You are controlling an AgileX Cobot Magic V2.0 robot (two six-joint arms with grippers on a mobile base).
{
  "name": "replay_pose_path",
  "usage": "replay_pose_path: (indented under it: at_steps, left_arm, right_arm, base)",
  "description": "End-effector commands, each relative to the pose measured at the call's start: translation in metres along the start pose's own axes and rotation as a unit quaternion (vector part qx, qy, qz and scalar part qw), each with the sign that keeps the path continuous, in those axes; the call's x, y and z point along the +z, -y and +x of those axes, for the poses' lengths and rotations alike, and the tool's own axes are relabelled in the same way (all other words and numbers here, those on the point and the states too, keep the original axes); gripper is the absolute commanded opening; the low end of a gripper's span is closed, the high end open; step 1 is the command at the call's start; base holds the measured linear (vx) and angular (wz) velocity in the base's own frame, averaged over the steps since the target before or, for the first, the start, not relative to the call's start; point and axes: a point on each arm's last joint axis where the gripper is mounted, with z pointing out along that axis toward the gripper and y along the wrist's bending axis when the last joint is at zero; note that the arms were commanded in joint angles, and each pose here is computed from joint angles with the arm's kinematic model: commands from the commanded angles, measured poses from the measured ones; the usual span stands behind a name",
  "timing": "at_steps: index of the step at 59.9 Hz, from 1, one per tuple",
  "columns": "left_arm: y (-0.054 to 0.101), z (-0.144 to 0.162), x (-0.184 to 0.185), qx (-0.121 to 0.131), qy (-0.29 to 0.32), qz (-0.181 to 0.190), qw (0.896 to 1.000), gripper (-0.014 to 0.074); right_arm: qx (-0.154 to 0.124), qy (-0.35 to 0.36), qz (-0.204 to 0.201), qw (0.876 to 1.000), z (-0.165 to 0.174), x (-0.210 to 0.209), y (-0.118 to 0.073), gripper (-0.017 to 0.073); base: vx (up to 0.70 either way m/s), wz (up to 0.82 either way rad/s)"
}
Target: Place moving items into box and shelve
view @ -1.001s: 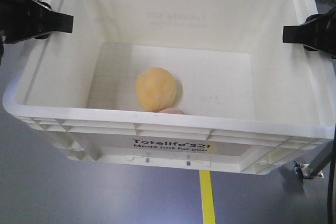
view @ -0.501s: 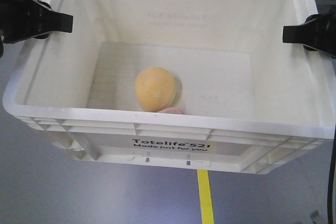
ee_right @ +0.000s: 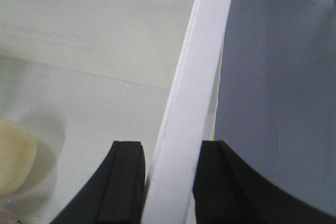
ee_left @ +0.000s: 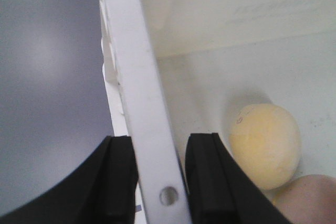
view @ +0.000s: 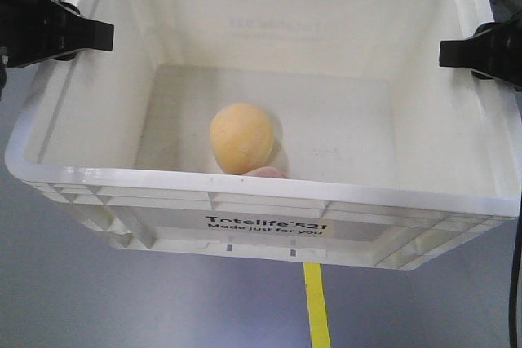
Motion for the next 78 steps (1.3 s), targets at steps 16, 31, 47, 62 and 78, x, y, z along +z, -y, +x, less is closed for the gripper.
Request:
replay_pose_path:
  at_steps: [16, 31, 47, 62, 78]
  left_arm:
    - [0.0166, -0.0229, -0.0278, -0.019, 0.114, 0.061, 0.991, -0.0006]
    - [0.0166, -0.0229, -0.0278, -0.019, 0.114, 0.061, 0.991, -0.0006]
    - [0.0166, -0.0229, -0.0278, -0.019, 0.114, 0.061, 0.991, -0.0006]
    - [0.0166, -0.0229, -0.0278, -0.019, 0.114, 0.061, 0.991, -0.0006]
    - [0.0166, -0.0229, -0.0278, -0.019, 0.114, 0.061, 0.991, -0.0006]
  right_arm:
    - [0.010, 0.111, -0.019, 0.994, -0.0265, -0.0192, -0.0070, -0.0006]
    - [0.010, 0.111, -0.019, 0.994, -0.0265, -0.0192, -0.0070, -0.0006]
    - [0.010, 0.111, -0.019, 0.994, -0.0265, -0.0192, -0.0070, -0.0006]
    - [0.010, 0.111, -0.020, 0.994, -0.0265, -0.0192, -0.0071, -0.0006]
    - [0.010, 0.111, -0.020, 0.994, -0.0265, -0.0192, -0.0071, -0.0006]
  base:
    - [0.51, -0.06]
    - [0.47, -0.20]
    - [0.44, -0.33]
    - [0.41, -0.49]
    - [0.39, -0.55]
